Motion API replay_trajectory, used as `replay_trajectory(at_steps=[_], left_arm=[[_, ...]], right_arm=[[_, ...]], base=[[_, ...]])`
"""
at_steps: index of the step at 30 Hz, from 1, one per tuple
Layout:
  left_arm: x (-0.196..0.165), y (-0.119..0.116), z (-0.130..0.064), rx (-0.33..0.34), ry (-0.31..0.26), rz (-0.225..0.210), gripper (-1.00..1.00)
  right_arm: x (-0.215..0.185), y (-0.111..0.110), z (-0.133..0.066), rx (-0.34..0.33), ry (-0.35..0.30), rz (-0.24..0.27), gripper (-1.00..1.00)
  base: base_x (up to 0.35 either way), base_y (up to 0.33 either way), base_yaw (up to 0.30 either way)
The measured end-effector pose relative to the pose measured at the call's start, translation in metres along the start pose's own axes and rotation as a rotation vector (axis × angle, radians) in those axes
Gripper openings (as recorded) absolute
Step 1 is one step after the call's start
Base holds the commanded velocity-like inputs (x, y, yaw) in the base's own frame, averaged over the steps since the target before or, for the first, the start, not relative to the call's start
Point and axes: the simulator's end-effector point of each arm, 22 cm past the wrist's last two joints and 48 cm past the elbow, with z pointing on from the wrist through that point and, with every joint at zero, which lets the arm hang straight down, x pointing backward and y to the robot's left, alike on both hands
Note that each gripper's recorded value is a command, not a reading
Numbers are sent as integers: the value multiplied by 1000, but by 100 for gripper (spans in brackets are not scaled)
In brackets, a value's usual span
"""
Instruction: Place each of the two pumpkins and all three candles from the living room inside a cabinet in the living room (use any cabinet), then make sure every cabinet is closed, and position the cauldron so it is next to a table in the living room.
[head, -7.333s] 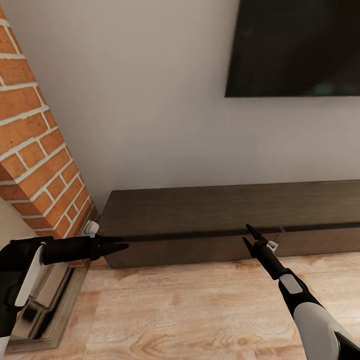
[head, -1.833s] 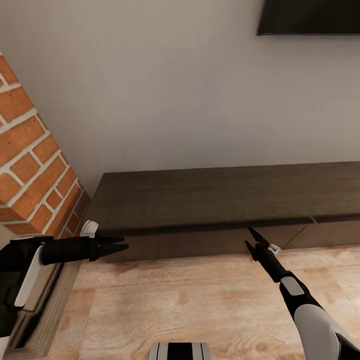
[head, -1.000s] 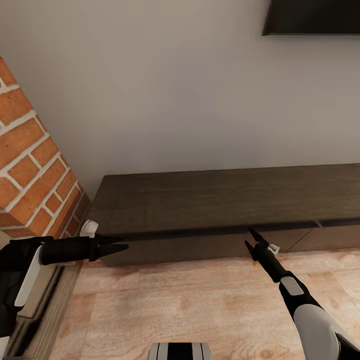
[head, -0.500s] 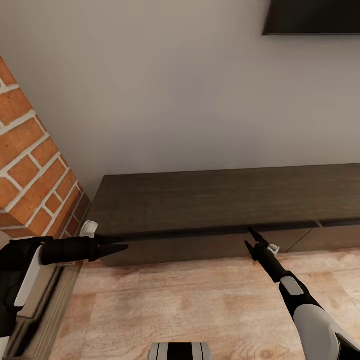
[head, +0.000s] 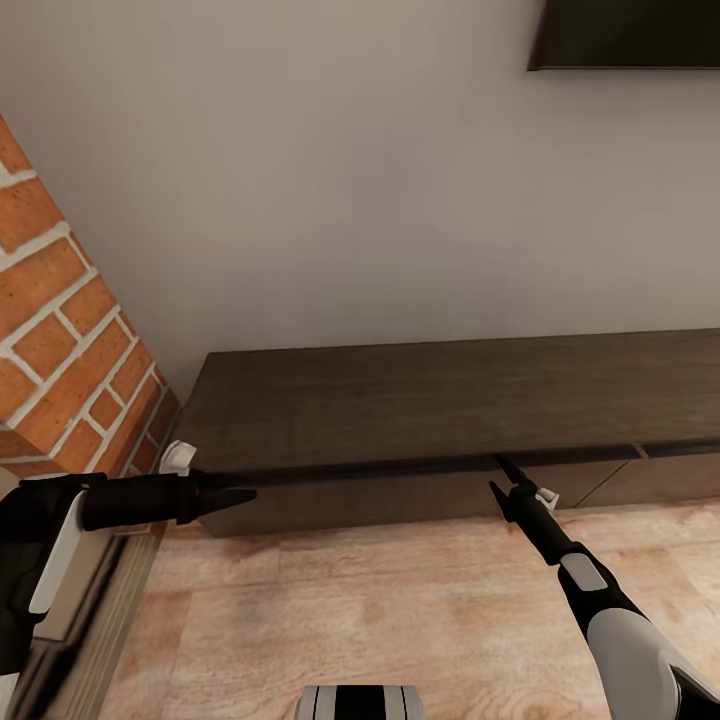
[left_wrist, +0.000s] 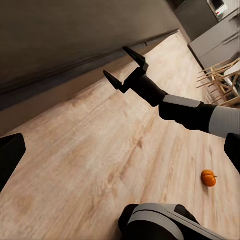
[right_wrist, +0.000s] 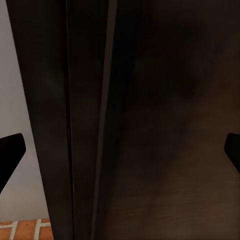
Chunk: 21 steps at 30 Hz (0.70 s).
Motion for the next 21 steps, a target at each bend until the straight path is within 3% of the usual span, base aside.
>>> replay_trajectory(at_steps=[15, 16, 21], left_arm=[[0, -1, 0, 3, 0, 0, 100], [0, -1, 0, 3, 0, 0, 100], [0, -1, 0, 3, 0, 0, 100]], right_arm=[[0, 0, 0, 0, -1, 0, 100], [0, 0, 0, 0, 0, 1, -100], [0, 6, 0, -24, -1, 18, -100]], base=[[0, 0, 0], [0, 0, 0], [0, 0, 0]])
